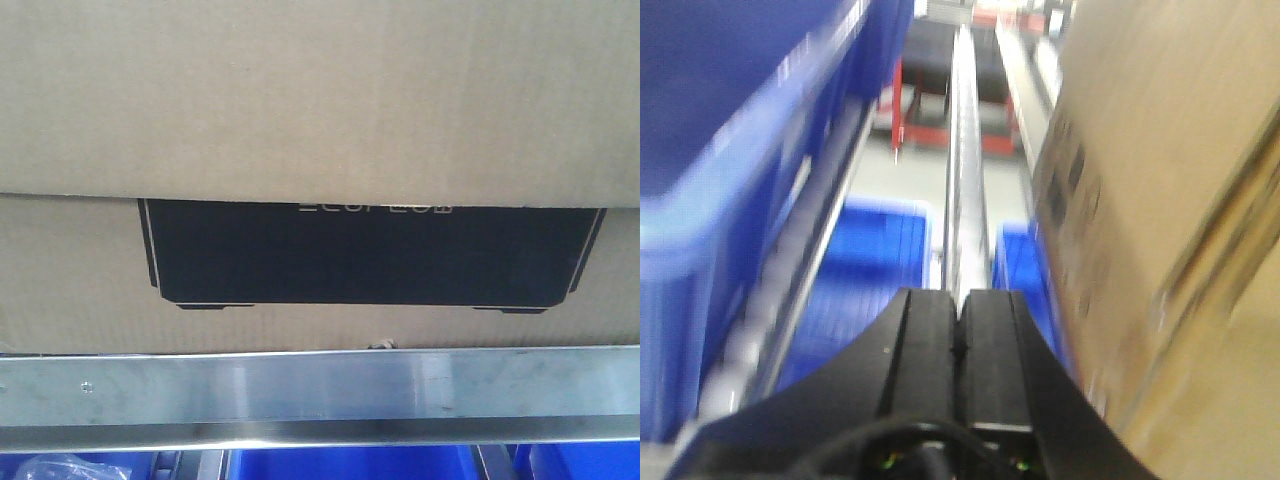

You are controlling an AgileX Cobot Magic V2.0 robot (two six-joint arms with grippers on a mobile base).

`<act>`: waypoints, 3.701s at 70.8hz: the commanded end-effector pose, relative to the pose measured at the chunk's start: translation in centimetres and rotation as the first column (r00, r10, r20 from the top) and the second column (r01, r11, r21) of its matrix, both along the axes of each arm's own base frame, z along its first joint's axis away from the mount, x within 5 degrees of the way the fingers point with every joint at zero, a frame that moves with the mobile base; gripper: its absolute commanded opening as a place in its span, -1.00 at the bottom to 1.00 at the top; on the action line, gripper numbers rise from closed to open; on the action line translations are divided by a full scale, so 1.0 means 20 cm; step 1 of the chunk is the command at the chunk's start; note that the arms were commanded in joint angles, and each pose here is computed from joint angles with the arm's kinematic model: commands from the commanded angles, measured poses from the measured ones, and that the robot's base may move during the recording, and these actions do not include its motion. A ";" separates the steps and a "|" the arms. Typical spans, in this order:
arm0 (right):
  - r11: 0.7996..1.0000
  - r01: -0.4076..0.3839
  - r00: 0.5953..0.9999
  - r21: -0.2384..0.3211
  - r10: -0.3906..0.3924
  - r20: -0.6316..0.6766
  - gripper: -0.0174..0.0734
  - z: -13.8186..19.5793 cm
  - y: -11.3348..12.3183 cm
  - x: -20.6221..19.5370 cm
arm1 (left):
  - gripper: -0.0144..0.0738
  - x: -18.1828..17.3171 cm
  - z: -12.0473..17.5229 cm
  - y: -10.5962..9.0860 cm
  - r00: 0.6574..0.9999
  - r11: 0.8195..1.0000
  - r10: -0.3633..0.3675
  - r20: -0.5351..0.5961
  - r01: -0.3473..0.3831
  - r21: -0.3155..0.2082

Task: Grab box from left shelf to table start

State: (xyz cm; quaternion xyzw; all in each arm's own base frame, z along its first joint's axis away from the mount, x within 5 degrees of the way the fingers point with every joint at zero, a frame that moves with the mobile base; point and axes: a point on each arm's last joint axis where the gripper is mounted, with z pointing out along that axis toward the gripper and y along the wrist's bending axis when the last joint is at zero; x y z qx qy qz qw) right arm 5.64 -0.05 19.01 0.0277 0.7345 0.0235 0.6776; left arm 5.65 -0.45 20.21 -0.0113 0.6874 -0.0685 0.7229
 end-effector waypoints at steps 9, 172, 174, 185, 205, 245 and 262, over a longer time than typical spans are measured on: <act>1.000 -0.007 0.992 -0.006 0.007 0.128 -0.49 0.08 0.00 -0.01 | -0.91 -0.04 0.20 0.01 0.967 0.999 0.022 0.255 -0.014 -0.033; 1.000 -0.011 0.975 -0.005 0.012 0.223 -0.49 0.15 0.01 -0.02 | -0.26 1.17 1.07 -0.45 0.644 0.928 -0.303 -0.702 0.366 -0.065; 1.000 -0.011 0.971 -0.005 0.012 0.238 -0.49 0.18 0.01 -0.02 | -0.31 1.17 1.07 -0.45 0.644 0.928 -0.303 -0.702 0.366 -0.065; 1.000 -0.009 0.945 -0.005 0.010 0.326 -0.49 0.35 0.00 -0.07 | -0.62 1.17 1.07 -0.45 0.644 0.928 -0.303 -0.702 0.366 -0.065; 1.000 0.000 0.942 -0.001 0.000 0.335 -0.25 0.67 0.00 -0.13 | -0.90 1.17 1.07 -0.45 0.644 0.928 -0.303 -0.702 0.366 -0.065; 1.000 0.025 0.993 0.000 -0.025 -0.115 0.73 1.18 -0.01 0.38 | -0.90 1.17 1.07 -0.45 0.648 0.929 -0.303 -0.699 0.365 -0.065; 0.999 0.008 0.940 -0.051 -0.025 -0.339 0.73 1.32 -0.01 0.65 | -0.90 1.17 1.07 -0.45 0.650 0.929 -0.304 -0.697 0.365 -0.065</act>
